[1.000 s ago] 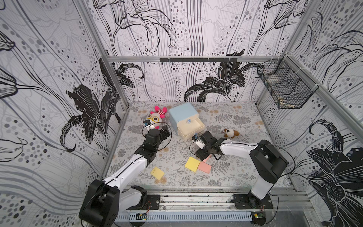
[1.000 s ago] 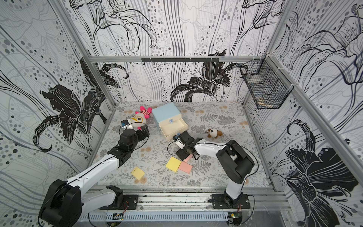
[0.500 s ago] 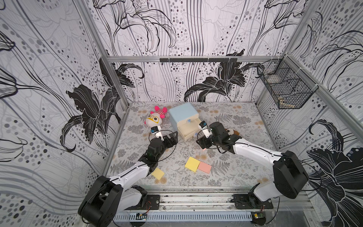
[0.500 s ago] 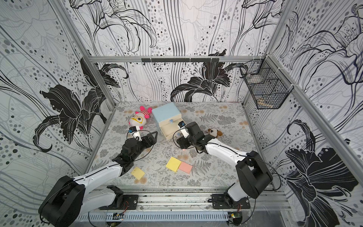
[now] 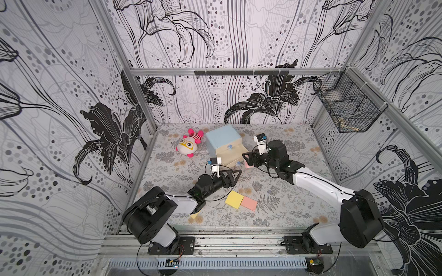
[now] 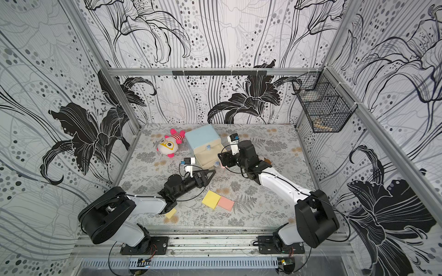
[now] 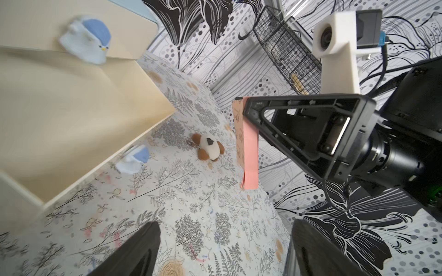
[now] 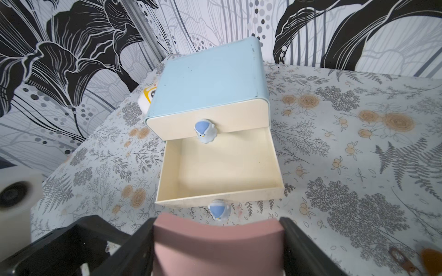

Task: Please put the sticky notes in the drawer by color
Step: Pick up the sticky notes from the center of the board.

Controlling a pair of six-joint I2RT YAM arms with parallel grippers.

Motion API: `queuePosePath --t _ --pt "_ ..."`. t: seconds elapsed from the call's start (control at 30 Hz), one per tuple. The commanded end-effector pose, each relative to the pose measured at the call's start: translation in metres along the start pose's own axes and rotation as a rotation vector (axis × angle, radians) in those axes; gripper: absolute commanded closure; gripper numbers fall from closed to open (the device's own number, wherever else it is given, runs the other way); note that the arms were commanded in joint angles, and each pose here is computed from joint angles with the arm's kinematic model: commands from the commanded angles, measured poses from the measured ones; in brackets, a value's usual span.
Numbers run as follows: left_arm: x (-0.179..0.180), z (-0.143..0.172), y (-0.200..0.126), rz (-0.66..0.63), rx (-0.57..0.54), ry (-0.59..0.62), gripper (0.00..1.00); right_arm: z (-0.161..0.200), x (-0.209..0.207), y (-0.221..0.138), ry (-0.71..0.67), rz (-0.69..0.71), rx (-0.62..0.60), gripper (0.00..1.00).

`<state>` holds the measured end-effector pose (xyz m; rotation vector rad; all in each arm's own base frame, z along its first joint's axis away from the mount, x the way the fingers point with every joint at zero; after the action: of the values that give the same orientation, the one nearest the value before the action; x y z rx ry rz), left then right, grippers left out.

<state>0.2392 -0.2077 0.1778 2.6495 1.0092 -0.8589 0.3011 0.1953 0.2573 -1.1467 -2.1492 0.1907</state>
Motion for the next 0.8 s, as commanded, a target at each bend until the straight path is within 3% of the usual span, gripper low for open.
queuePosePath --t 0.0,0.77 --pt "-0.019 -0.018 0.012 0.134 -0.071 0.051 0.17 -0.005 0.006 -0.007 0.038 -0.062 -0.034 0.19" --pt "-0.014 -0.012 0.044 0.085 0.016 0.113 0.6 -0.004 0.007 -0.007 0.069 -0.087 -0.025 0.2"
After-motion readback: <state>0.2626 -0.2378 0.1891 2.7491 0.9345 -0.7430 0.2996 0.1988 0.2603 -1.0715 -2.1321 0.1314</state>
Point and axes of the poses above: each gripper's point midway between its finger pads, its own y axis out along the fingers, its own x axis along the line the jaws close on, z = x × y, the point moved 10 cm from there along -y, back along the fingers, and after that the axes turned 15 degrees about y, right-handed, at the moved point
